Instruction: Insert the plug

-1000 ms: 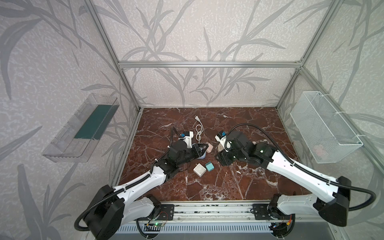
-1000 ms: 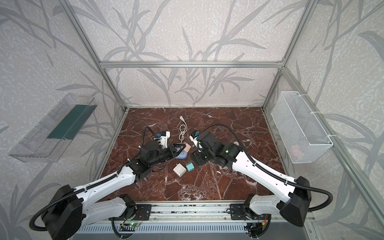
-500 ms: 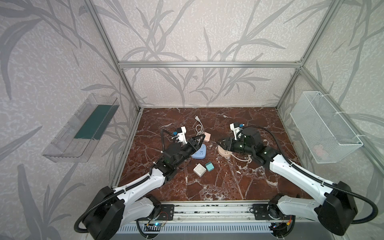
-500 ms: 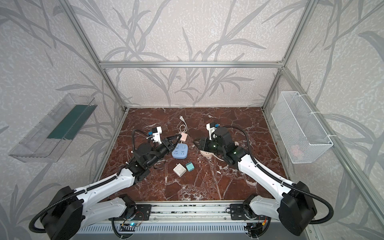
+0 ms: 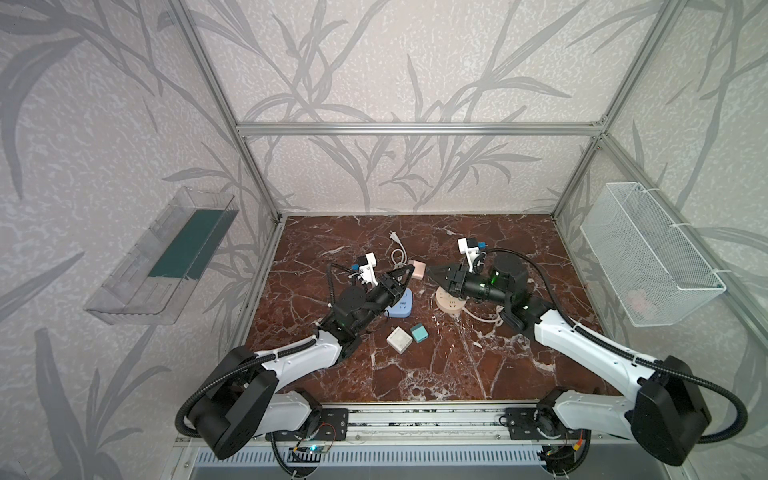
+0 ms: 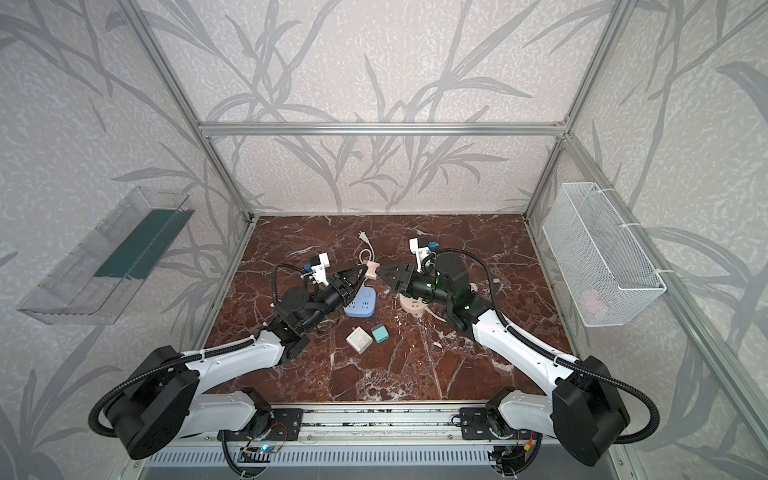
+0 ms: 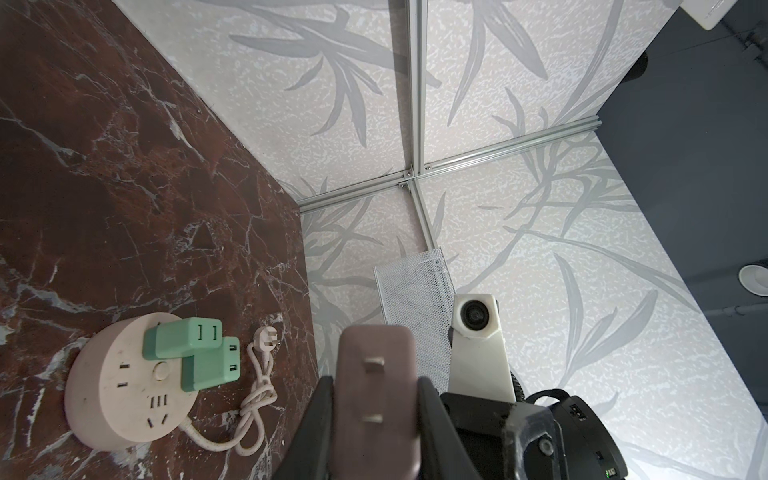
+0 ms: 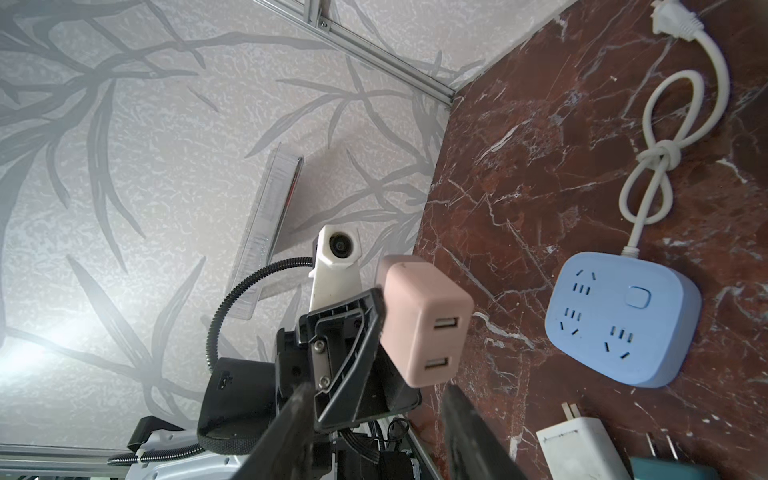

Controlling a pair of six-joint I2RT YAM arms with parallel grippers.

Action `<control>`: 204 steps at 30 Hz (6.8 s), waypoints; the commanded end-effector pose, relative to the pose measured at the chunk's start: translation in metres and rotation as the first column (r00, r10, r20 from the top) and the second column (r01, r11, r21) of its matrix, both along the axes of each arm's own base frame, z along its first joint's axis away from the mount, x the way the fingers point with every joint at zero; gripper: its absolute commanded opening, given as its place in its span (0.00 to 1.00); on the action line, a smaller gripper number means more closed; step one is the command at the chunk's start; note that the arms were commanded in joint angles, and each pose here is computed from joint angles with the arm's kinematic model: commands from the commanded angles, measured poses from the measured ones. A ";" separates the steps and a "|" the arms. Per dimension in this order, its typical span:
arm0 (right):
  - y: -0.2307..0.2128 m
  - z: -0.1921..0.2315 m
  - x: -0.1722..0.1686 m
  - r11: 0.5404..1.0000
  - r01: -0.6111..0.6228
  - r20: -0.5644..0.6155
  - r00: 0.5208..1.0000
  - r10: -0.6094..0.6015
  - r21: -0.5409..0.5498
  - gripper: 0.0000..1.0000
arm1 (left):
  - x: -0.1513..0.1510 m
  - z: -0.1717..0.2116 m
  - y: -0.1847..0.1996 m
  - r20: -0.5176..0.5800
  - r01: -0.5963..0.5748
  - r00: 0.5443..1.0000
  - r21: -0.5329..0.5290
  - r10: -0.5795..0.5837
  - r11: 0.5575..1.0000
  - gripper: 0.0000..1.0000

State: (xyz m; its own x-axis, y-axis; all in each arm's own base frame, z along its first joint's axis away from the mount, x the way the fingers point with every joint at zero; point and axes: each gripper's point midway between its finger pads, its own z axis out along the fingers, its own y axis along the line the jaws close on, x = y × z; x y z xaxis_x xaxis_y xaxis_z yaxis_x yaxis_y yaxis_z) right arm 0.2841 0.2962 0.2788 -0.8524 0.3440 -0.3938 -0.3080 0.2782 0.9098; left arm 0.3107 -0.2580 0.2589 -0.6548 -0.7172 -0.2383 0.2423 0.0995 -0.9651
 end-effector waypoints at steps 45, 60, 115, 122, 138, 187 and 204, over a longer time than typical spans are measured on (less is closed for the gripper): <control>0.024 0.016 0.021 0.990 -0.070 0.050 0.997 0.064 0.123 0.01 | -0.010 0.035 -0.015 0.097 0.088 0.993 -0.149 -0.074 0.985 0.00; 0.026 0.012 0.024 0.992 -0.073 0.041 0.997 0.070 0.104 0.32 | -0.010 0.034 -0.020 0.092 0.102 0.992 -0.148 -0.088 0.984 0.00; -0.072 -0.092 0.002 0.652 -0.039 -0.216 0.957 -0.194 -0.757 0.00 | -0.047 -0.057 0.112 -0.066 -0.060 0.974 0.850 0.218 0.523 0.74; -0.063 -0.097 0.002 0.577 -0.088 -0.238 0.953 -0.190 -0.812 0.00 | -0.046 -0.063 0.112 -0.071 -0.055 0.972 0.858 0.223 0.511 0.73; -0.057 -0.118 0.030 0.485 -0.092 -0.222 0.951 -0.217 -0.869 0.00 | -0.044 -0.066 0.102 -0.081 -0.026 0.981 0.847 0.179 0.530 0.73; -0.044 -0.175 0.075 0.298 -0.180 -0.246 0.949 -0.199 -0.937 0.00 | -0.043 -0.083 0.092 -0.125 0.024 0.980 0.842 0.153 0.538 0.72; -0.055 -0.184 0.073 0.253 -0.180 -0.241 0.942 -0.235 -0.951 0.00 | -0.042 -0.088 0.090 -0.133 0.033 0.980 0.845 0.150 0.534 0.72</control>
State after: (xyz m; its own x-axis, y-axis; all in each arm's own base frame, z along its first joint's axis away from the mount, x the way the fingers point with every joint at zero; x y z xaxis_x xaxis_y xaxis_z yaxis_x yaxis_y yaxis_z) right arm 0.3591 0.2484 0.0988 -0.9731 -0.0816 -0.2156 -0.0895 0.9956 0.0270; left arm 0.2697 -0.1694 0.1771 -0.7079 -0.2852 -0.6462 0.0568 0.8889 -0.4545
